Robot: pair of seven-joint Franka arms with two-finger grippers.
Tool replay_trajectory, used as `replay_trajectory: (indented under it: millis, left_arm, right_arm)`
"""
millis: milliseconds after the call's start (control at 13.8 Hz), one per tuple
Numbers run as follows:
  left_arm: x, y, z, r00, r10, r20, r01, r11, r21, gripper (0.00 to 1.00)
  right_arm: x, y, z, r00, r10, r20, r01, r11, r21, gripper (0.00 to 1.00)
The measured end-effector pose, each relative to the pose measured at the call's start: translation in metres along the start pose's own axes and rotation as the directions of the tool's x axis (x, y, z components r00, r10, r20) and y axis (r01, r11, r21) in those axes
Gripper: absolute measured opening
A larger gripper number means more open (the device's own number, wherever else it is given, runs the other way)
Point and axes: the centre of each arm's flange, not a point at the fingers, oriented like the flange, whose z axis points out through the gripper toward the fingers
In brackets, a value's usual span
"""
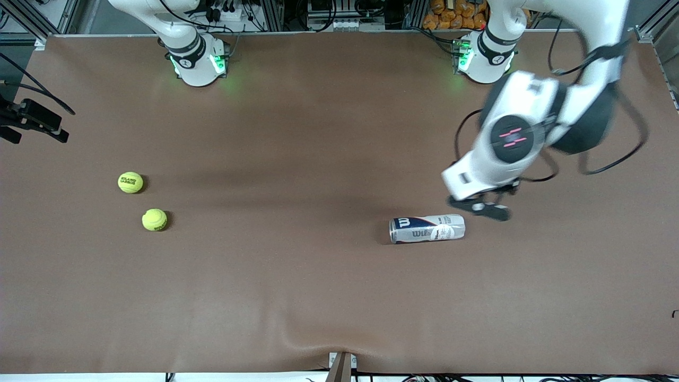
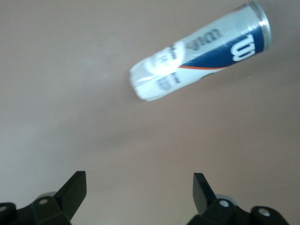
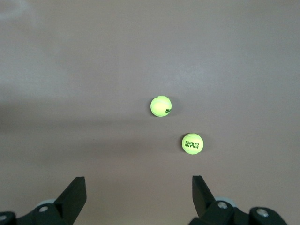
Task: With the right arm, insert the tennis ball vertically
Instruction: 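Move the left gripper down over the white-blue ball can, then close the left gripper on the can's base end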
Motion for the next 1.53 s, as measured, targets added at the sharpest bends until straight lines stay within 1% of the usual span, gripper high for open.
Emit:
replay_trajectory:
  millis: [145,291,364,509,582,655,800,1018,1236,1527]
  left_arm:
    - [0.024,0.045,0.027,0.990,0.136,0.027,-0.138,0.987,0.084,1.00]
    - [0.045,0.076,0.057,0.958,0.281,0.063,-0.288,0.942,0.173,1.00]
    - [0.054,0.084,0.072,0.934,0.348,0.079,-0.357,0.912,0.200,1.00]
    - [0.069,0.085,0.098,0.871,0.484,0.088,-0.491,0.847,0.206,1.00]
    - [0.075,0.081,0.109,0.836,0.541,0.096,-0.549,0.811,0.202,1.00]
    - [0.079,0.075,0.118,0.808,0.579,0.110,-0.589,0.785,0.194,1.00]
    - [0.083,0.058,0.131,0.784,0.607,0.133,-0.621,0.764,0.175,1.00]
    - [0.085,0.032,0.147,0.776,0.613,0.151,-0.631,0.762,0.147,1.00]
    - [0.087,0.038,0.160,0.753,0.636,0.167,-0.657,0.743,0.132,1.00]
    - [0.088,0.046,0.165,0.700,0.690,0.184,-0.713,0.688,0.131,1.00]
  right_arm:
    - [0.000,0.000,0.000,1.000,0.000,0.004,0.000,1.000,0.000,1.00]
    - [0.000,0.000,0.001,1.000,0.000,0.006,0.000,1.000,0.000,1.00]
    - [0.000,0.000,0.001,1.000,0.001,0.008,-0.001,1.000,0.000,1.00]
    - [-0.001,0.000,0.002,1.000,0.001,0.013,-0.001,1.000,0.001,1.00]
    - [-0.001,0.000,0.002,1.000,0.001,0.016,-0.001,1.000,0.001,1.00]
    - [-0.001,0.000,0.002,1.000,0.001,0.017,-0.001,1.000,0.001,1.00]
    - [-0.001,0.002,0.003,1.000,0.003,0.019,-0.003,1.000,0.001,1.00]
    - [-0.001,0.004,0.003,1.000,0.008,0.019,-0.008,1.000,0.001,1.00]
    - [-0.002,0.004,0.003,1.000,0.008,0.021,-0.008,1.000,0.001,1.00]
    - [-0.002,0.004,0.004,1.000,0.008,0.028,-0.009,1.000,0.002,1.00]
